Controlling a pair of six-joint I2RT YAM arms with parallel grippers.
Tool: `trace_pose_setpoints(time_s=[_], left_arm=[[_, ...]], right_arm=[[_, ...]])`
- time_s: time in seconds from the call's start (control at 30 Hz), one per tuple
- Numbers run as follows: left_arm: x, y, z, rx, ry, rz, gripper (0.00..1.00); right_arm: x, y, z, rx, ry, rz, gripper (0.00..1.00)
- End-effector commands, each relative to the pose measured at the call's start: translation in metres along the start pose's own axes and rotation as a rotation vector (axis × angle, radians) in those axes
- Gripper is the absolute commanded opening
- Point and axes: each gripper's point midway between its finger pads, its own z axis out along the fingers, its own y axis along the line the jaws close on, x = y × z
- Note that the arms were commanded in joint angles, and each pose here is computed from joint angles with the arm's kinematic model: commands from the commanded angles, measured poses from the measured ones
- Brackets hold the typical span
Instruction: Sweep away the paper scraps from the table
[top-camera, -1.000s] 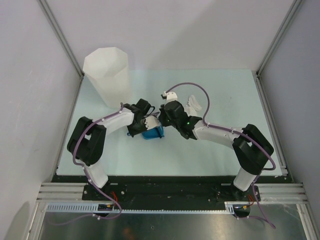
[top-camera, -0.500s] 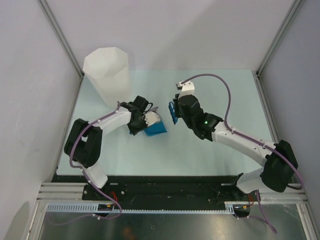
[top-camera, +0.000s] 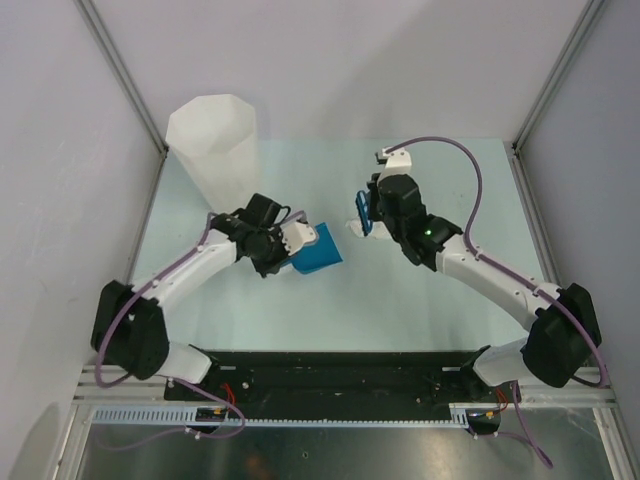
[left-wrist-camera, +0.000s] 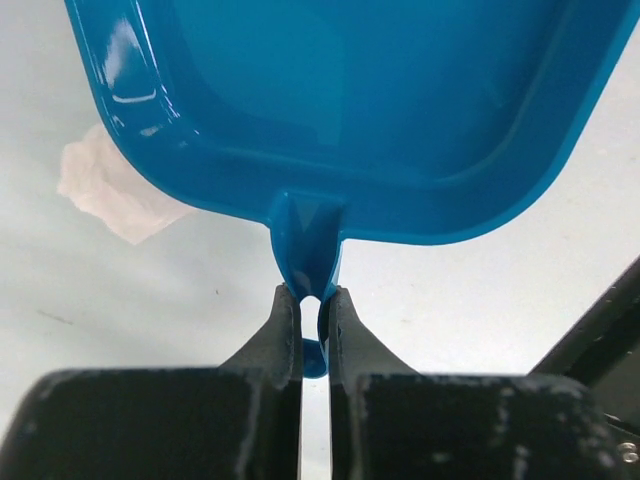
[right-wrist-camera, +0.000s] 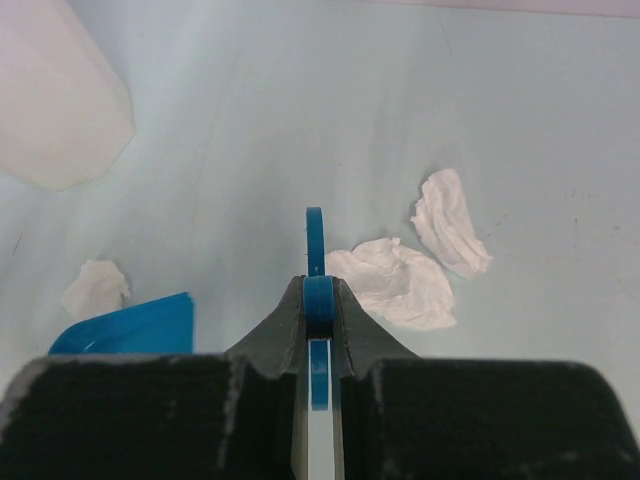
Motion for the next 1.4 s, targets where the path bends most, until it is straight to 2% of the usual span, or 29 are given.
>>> trace_pose_setpoints(time_s=[0.0, 0.07, 0.17, 0.2, 0.27, 0.3, 0.33, 0.43, 0.47, 0.53, 0.57, 0.63, 0.7, 0.77, 0.87, 0.97, 1.0, 1.07, 1.1, 1.17, 1.2, 1.27, 1.3, 1.37], left_arm=[[-0.035, -0.001, -0.052, -0.061, -0.182, -0.021, 0.0], [-0.034, 0.015, -0.066, -0.148, -0.18, -0.052, 0.0], [-0.009, 0.048, -0.084, -0.294, -0.136, -0.145, 0.0], [-0.001, 0.056, -0.088, -0.321, -0.127, -0.181, 0.0], [0.023, 0.074, -0.098, -0.38, -0.108, -0.262, 0.0], [0.03, 0.078, -0.101, -0.39, -0.103, -0.263, 0.0], [0.036, 0.081, -0.104, -0.403, -0.102, -0.275, 0.0], [0.058, 0.09, -0.111, -0.453, -0.062, -0.3, 0.0], [0.076, 0.096, -0.115, -0.509, 0.001, -0.328, 0.0], [0.089, 0.101, -0.117, -0.534, 0.036, -0.347, 0.0], [0.099, 0.104, -0.118, -0.543, 0.053, -0.374, 0.0], [0.106, 0.105, -0.118, -0.537, 0.056, -0.388, 0.0], [0.114, 0.104, -0.114, -0.53, 0.081, -0.391, 0.0], [0.119, 0.105, -0.111, -0.532, 0.104, -0.392, 0.0], [0.121, 0.105, -0.104, -0.514, 0.114, -0.389, 0.0], [0.119, 0.102, -0.094, -0.467, 0.107, -0.365, 0.0], [0.118, 0.101, -0.092, -0.455, 0.106, -0.358, 0.0], [0.118, 0.098, -0.084, -0.421, 0.104, -0.345, 0.0], [0.118, 0.096, -0.082, -0.407, 0.102, -0.338, 0.0], [0.114, 0.09, -0.071, -0.361, 0.092, -0.325, 0.0], [0.114, 0.088, -0.068, -0.352, 0.094, -0.319, 0.0], [0.112, 0.08, -0.057, -0.313, 0.116, -0.287, 0.0], [0.112, 0.076, -0.053, -0.301, 0.124, -0.275, 0.0], [0.109, 0.066, -0.043, -0.271, 0.149, -0.236, 0.0]], right_arm=[[-0.034, -0.012, 0.0, -0.002, -0.074, 0.084, 0.0], [-0.035, -0.008, 0.004, -0.011, -0.085, 0.101, 0.0], [-0.033, 0.023, 0.013, -0.147, -0.082, 0.165, 0.0], [-0.021, 0.047, 0.016, -0.266, -0.036, 0.172, 0.0], [-0.021, 0.075, 0.02, -0.404, -0.03, 0.229, 0.0], [-0.016, 0.097, 0.014, -0.517, 0.014, 0.285, 0.0], [-0.012, 0.109, 0.021, -0.56, 0.016, 0.314, 0.0], [0.003, 0.142, 0.031, -0.657, 0.045, 0.402, 0.0], [0.011, 0.153, 0.033, -0.677, 0.058, 0.417, 0.0], [0.008, 0.171, 0.037, -0.736, 0.048, 0.51, 0.0], [0.028, 0.179, 0.049, -0.759, 0.084, 0.538, 0.0], [0.023, 0.213, 0.038, -0.919, 0.091, 0.569, 0.0], [0.055, 0.232, 0.055, -0.905, 0.179, 0.538, 0.0], [0.069, 0.234, 0.071, -0.842, 0.205, 0.515, 0.0], [0.102, 0.202, 0.102, -0.622, 0.254, 0.472, 0.0], [0.121, 0.163, 0.11, -0.469, 0.316, 0.397, 0.0], [0.112, 0.156, 0.103, -0.457, 0.307, 0.377, 0.0], [0.128, 0.133, 0.094, -0.381, 0.33, 0.298, 0.0], [0.11, 0.129, 0.082, -0.38, 0.298, 0.285, 0.0], [0.109, 0.112, 0.071, -0.334, 0.298, 0.253, 0.0], [0.118, 0.104, 0.063, -0.316, 0.328, 0.228, 0.0], [0.096, 0.102, 0.045, -0.329, 0.296, 0.214, 0.0], [0.099, 0.101, 0.035, -0.332, 0.314, 0.17, 0.0], [0.072, 0.111, 0.011, -0.365, 0.249, 0.139, 0.0]])
